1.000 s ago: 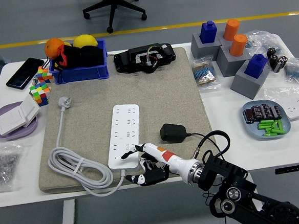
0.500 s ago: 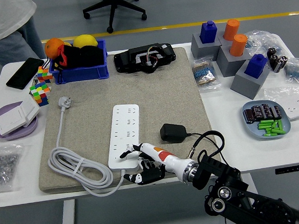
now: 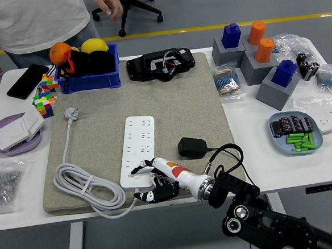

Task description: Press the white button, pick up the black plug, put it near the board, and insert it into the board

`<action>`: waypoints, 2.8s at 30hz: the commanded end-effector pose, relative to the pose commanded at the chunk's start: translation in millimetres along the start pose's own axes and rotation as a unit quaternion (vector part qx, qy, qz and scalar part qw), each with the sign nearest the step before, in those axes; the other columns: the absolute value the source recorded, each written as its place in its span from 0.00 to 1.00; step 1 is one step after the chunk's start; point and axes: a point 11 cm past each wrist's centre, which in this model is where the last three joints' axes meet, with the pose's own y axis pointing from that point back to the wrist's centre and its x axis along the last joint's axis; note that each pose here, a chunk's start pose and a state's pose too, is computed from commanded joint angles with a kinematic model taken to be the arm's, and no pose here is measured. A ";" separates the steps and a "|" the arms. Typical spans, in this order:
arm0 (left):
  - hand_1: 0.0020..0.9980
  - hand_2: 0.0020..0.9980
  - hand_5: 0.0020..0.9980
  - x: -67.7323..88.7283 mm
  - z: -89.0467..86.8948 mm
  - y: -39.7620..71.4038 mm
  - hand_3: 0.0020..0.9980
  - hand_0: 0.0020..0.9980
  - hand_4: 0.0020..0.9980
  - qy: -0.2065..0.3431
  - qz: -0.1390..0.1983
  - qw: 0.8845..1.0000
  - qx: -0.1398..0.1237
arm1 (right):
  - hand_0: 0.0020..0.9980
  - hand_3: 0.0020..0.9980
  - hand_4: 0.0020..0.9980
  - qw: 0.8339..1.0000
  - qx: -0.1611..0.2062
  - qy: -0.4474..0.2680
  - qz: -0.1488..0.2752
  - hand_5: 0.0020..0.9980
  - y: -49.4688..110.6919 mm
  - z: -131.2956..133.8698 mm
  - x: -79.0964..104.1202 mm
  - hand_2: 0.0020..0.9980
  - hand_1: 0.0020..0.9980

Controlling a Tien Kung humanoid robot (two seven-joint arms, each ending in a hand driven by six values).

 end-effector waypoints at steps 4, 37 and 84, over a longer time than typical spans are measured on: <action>0.64 0.63 0.13 0.2 -0.3 0.0 0.68 0.65 0.51 -0.001 0.000 1.000 0.000 | 0.00 0.75 0.82 1.000 -0.004 0.004 0.001 0.31 -0.3 2.9 0.7 0.12 0.04; 0.64 0.63 0.13 -1.9 -1.4 -0.4 0.68 0.65 0.52 0.004 -0.001 1.000 -0.001 | 0.00 0.72 0.81 1.000 -0.023 0.000 -0.011 0.30 1.5 17.4 -6.1 0.12 0.03; 0.64 0.63 0.12 -1.9 -0.2 -0.1 0.68 0.65 0.51 -0.001 -0.001 1.000 0.000 | 0.51 0.66 0.81 0.987 0.107 -0.013 0.122 0.25 28.0 -14.3 67.8 0.46 0.47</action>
